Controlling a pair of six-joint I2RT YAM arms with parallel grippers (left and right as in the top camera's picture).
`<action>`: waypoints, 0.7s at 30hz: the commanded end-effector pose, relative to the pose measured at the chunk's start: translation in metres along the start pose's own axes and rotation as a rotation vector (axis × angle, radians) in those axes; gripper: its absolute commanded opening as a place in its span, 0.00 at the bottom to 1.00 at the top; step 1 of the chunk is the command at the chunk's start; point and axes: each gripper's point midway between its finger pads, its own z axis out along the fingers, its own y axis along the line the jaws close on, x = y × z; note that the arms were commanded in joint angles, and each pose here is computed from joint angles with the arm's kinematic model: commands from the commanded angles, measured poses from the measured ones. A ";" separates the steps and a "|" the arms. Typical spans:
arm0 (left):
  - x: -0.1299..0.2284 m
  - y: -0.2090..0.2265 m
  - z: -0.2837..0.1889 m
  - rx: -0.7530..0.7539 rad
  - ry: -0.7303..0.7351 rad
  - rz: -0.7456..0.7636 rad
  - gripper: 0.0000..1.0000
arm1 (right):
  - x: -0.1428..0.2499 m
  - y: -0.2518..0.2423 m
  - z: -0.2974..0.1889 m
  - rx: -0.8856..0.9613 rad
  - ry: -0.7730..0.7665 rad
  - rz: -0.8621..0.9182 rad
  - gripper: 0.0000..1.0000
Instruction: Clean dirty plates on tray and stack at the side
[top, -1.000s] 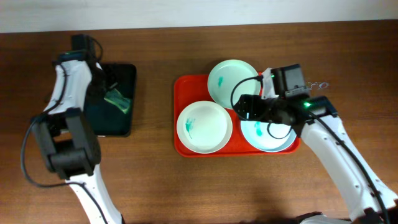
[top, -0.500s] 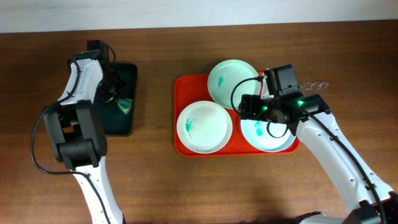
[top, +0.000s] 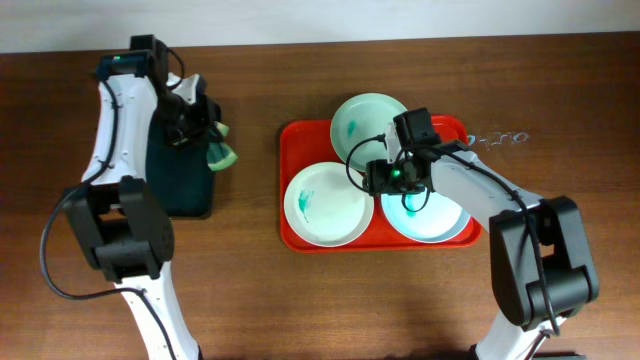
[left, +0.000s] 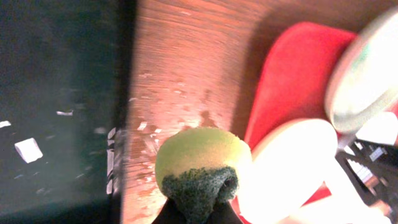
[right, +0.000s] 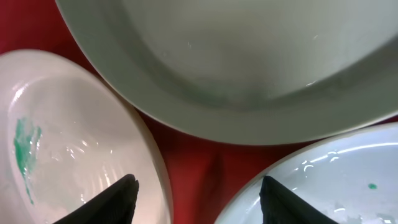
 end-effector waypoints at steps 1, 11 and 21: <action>0.009 -0.044 -0.006 0.066 0.001 0.168 0.00 | 0.002 0.014 0.006 -0.038 0.014 -0.064 0.63; 0.020 -0.067 0.007 0.038 0.030 0.255 0.00 | -0.037 0.038 -0.048 0.029 0.005 -0.203 0.70; 0.039 -0.102 0.023 0.050 0.081 0.332 0.00 | 0.015 0.020 0.017 0.017 0.239 -0.159 0.65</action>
